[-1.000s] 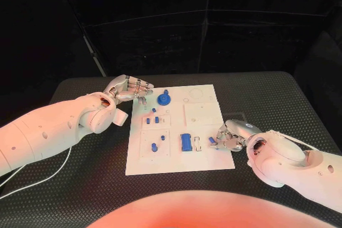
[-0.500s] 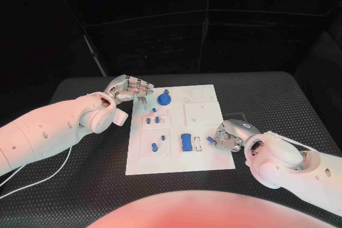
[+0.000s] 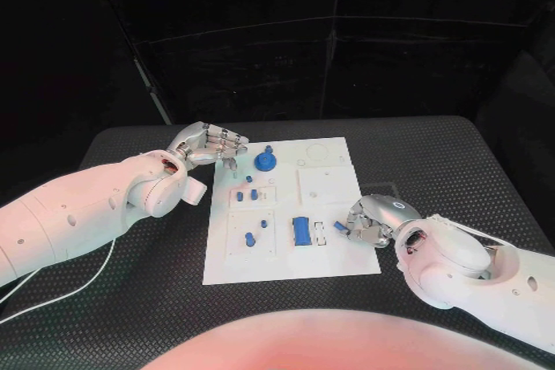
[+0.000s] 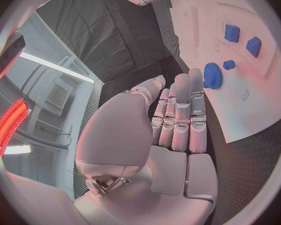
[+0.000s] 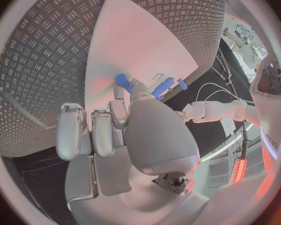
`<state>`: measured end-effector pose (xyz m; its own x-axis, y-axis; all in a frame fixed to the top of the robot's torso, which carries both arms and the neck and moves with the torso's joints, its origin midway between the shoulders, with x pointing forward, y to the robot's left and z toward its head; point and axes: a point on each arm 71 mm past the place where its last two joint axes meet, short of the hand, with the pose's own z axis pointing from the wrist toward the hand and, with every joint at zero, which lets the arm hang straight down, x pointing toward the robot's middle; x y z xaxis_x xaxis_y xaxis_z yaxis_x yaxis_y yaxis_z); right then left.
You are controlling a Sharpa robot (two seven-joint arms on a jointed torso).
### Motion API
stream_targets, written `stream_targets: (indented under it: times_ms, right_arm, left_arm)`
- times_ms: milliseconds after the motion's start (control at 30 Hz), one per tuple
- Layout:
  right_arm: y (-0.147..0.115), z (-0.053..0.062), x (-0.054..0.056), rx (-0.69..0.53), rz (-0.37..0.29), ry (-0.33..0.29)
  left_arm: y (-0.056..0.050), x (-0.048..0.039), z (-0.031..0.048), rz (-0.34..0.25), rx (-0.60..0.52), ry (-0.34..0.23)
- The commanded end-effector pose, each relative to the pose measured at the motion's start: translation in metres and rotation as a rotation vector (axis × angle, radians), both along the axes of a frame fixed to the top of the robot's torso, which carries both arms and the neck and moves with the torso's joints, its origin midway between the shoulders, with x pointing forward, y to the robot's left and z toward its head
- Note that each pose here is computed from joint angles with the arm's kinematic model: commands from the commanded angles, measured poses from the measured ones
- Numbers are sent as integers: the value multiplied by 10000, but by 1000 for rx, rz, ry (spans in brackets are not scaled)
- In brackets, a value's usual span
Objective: Assemble the parts on the task board
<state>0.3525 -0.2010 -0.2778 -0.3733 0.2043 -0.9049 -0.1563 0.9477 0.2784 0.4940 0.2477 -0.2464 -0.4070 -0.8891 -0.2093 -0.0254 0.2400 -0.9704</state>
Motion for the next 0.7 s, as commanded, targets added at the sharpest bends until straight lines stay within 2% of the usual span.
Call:
stream_targets:
  times_ms: [33,267,700]
  right_arm:
    - [8,18,-25,77,-46,15]
    - [56,86,-42,214,-71,-7]
    - [175,3,-36,248,-60,90]
  left_arm:
    - [-17,0,17,-8,-13,-10]
    - [-14,-4,19,-8,-13,-11]
    - [-13,-10,23,-9,-14,-10]
